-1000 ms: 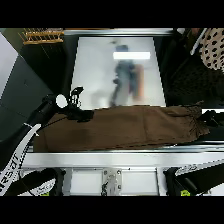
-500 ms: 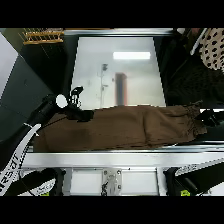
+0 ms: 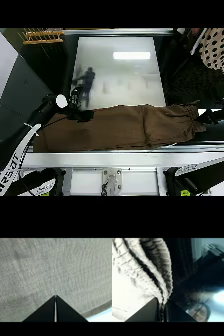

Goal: Fold the clothes and pants, and hang the long-sleeved shirts on hangers.

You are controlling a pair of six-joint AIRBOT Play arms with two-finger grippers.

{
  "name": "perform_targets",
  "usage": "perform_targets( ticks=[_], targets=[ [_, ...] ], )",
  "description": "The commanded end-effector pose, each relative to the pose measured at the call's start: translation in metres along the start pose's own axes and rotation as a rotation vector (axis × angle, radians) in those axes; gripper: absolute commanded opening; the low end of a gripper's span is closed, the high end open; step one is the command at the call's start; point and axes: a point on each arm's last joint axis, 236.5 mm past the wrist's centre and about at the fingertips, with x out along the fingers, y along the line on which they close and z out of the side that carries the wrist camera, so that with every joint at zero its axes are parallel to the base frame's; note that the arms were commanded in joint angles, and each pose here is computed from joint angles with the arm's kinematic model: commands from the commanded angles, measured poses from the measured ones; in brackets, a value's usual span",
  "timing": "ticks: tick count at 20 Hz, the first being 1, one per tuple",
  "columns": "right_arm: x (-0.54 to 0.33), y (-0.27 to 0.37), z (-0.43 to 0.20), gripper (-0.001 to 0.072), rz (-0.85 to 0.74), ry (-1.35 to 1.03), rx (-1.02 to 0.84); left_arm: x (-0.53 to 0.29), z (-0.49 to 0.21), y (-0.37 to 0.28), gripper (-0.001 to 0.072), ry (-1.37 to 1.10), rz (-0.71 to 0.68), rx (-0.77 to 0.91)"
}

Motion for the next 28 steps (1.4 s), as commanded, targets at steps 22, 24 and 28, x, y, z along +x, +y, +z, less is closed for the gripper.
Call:
perform_targets(
  ticks=[22,24,28],
  targets=[
    [-0.179,0.31,-0.023,0.0016,0.103,-0.521,-0.597,0.086,-0.016,-0.106,0.0005,-0.012,-0.139,0.157],
    [-0.171,0.33,-0.027,0.0016,0.11,-0.497,-0.649,0.085,-0.015,-0.107,0.0005,-0.011,-0.14,0.161],
    [-0.141,0.37,-0.034,0.0016,0.17,-0.4,-0.698,0.072,0.004,-0.121,0.0005,-0.06,-0.157,0.193]
  ],
)
